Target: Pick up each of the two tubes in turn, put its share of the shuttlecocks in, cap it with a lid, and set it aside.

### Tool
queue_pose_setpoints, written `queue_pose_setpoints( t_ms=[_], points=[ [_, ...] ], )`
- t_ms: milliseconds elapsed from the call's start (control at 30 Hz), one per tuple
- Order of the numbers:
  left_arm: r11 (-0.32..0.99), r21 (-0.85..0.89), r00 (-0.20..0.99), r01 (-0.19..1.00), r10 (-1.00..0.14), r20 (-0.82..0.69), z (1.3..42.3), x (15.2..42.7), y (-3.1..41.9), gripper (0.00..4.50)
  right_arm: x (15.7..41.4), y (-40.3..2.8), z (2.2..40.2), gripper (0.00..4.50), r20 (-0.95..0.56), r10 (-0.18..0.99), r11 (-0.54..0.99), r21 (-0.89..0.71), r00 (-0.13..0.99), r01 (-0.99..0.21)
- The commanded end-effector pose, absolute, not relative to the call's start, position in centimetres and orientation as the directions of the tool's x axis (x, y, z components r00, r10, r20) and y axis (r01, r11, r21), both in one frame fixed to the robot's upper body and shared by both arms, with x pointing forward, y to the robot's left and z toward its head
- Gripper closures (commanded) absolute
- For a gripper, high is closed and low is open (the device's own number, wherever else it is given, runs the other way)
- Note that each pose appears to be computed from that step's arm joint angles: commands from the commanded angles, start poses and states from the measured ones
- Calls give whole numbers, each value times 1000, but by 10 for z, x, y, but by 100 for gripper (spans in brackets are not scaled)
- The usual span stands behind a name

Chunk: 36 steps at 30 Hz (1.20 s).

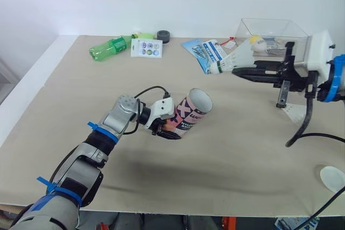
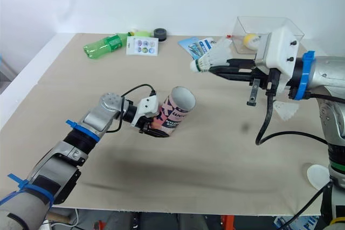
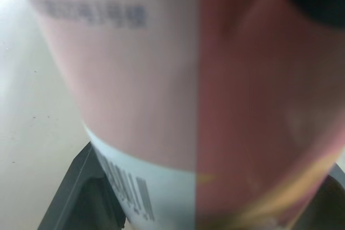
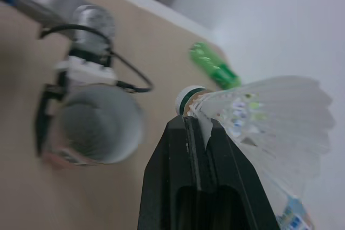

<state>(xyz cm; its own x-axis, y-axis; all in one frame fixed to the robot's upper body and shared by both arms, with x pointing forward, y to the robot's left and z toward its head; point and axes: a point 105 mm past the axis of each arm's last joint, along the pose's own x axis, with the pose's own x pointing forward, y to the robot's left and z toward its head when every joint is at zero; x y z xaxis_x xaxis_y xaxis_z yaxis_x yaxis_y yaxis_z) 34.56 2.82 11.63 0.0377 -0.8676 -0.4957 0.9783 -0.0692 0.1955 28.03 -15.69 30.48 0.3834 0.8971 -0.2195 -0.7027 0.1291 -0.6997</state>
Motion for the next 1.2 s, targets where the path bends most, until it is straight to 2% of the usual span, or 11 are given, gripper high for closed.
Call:
queue_pose_setpoints(
  t_ms=[33,200,433,767,867,900,967,1100,1133,1200],
  points=[
    [-48,213,73,976,-848,-525,112,350,34,172,273,-145,305,448,-270,923,7,-704,276,-710],
    [-51,213,69,976,-851,-521,113,350,30,172,275,-136,285,448,-345,916,-93,-678,205,-729],
    [-57,213,62,975,-856,-513,116,348,27,172,289,-145,273,448,-416,877,-138,-698,240,-703],
    [-62,193,48,979,-855,-516,113,345,27,172,295,-129,263,448,-456,872,-225,-698,180,-680],
    [-60,191,48,980,-855,-517,113,344,27,172,293,-124,269,357,-440,884,-222,-695,161,-684],
    [-59,191,49,980,-855,-517,113,344,27,172,293,-124,273,296,-428,890,-210,-690,157,-693],
    [-57,191,51,980,-853,-519,112,344,28,172,292,-127,280,222,-406,900,-175,-670,159,-721],
    [-56,191,53,980,-851,-523,111,344,29,172,292,-137,292,33,-338,922,-78,-640,188,-764],
    [-56,193,55,980,-850,-524,111,344,29,172,293,-141,300,10,-280,936,-10,-623,211,-783],
    [-56,194,55,980,-850,-524,111,344,30,172,298,-159,312,10,-170,943,151,-546,286,-824]
  ],
)
